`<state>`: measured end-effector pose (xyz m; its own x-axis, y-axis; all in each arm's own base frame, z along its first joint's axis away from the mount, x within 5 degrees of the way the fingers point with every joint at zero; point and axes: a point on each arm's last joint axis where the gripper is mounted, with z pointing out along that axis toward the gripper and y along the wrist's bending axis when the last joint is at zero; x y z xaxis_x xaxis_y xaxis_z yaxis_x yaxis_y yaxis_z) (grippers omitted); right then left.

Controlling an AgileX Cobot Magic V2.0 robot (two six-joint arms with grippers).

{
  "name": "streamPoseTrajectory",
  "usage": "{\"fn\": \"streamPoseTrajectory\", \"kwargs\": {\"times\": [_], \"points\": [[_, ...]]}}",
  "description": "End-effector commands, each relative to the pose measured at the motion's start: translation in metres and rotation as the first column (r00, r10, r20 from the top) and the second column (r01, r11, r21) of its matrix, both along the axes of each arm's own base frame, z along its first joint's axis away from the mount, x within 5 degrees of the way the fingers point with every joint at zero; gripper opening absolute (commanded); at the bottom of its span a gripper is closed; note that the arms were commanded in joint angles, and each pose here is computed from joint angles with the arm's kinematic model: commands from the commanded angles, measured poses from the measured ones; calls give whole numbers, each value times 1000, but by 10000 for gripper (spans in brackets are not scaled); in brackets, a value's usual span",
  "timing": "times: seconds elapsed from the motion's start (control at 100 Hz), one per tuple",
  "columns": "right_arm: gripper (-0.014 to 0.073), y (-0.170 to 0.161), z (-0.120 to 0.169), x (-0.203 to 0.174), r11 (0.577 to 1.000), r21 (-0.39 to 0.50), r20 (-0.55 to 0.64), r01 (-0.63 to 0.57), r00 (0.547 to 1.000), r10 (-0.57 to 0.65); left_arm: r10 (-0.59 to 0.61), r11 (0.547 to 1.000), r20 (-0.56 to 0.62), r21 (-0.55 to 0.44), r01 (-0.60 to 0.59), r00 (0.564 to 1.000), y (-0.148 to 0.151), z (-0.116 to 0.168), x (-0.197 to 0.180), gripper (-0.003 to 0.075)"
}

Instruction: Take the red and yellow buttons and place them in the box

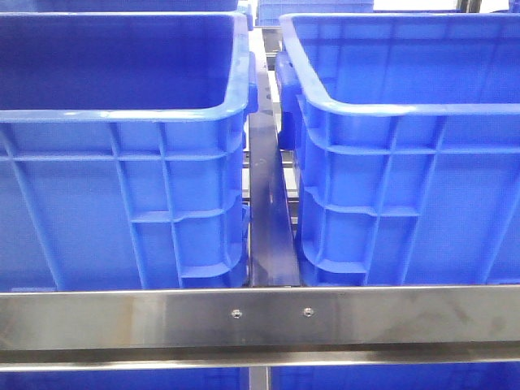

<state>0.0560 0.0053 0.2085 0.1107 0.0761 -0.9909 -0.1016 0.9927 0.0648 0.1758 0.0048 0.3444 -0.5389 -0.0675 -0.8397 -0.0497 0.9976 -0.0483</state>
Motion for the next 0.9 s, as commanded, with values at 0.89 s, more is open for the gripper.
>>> {"fn": "streamPoseTrajectory", "kwargs": {"times": [0.89], "points": [[-68, 0, 10, -3, 1000, -5, 110, 6, 994, -5, -255, 967, -153, -38, 252, 955, -142, -3, 190, 474]]}}
